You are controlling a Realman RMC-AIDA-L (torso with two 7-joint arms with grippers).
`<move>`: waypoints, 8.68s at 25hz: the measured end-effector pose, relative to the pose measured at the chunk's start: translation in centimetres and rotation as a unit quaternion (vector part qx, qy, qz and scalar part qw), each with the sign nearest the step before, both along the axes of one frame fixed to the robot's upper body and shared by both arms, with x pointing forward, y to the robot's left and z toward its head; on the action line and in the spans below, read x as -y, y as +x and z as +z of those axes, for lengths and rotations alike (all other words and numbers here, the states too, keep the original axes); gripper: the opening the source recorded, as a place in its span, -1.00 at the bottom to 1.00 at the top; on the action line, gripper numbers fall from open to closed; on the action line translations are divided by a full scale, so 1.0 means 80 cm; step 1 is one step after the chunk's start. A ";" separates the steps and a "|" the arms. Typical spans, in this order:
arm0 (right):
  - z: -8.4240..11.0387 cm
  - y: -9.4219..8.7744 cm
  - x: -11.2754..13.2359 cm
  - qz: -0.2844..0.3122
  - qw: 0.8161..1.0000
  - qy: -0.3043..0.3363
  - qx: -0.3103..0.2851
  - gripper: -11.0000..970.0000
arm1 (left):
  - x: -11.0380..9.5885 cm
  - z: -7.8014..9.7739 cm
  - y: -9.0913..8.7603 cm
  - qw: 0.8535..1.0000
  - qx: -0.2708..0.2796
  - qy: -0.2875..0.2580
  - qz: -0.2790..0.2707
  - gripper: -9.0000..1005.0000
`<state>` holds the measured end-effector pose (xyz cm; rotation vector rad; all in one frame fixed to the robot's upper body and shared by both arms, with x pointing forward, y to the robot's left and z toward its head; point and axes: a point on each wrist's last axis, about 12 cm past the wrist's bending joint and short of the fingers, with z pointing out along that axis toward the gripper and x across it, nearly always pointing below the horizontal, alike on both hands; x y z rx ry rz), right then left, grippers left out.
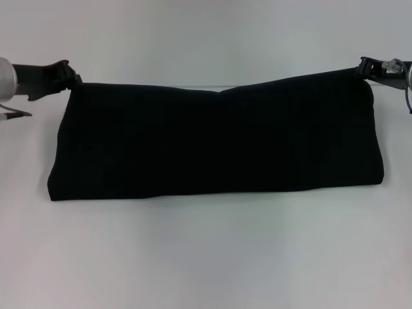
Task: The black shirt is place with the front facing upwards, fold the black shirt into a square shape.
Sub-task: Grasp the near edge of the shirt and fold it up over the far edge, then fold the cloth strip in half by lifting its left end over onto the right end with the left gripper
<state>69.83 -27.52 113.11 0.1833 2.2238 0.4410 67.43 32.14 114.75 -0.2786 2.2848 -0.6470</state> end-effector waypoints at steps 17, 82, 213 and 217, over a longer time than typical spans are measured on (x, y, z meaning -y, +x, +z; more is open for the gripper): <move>0.017 0.013 -0.006 -0.003 1.000 -0.008 0.023 -0.82 | 0.010 0.016 0.017 0.999 0.029 0.015 0.009 -0.60; -0.014 -0.138 0.139 0.024 0.959 0.273 0.074 0.54 | -0.070 -0.140 -0.185 0.890 -0.145 -0.377 0.211 0.26; -0.019 -0.133 0.144 -0.001 0.961 0.266 0.078 0.53 | -0.025 -0.136 -0.119 0.915 -0.137 -0.321 0.200 0.26; -0.019 -0.133 0.144 -0.001 0.961 0.266 0.077 0.53 | -0.020 -0.133 -0.111 0.919 -0.131 -0.314 0.200 0.26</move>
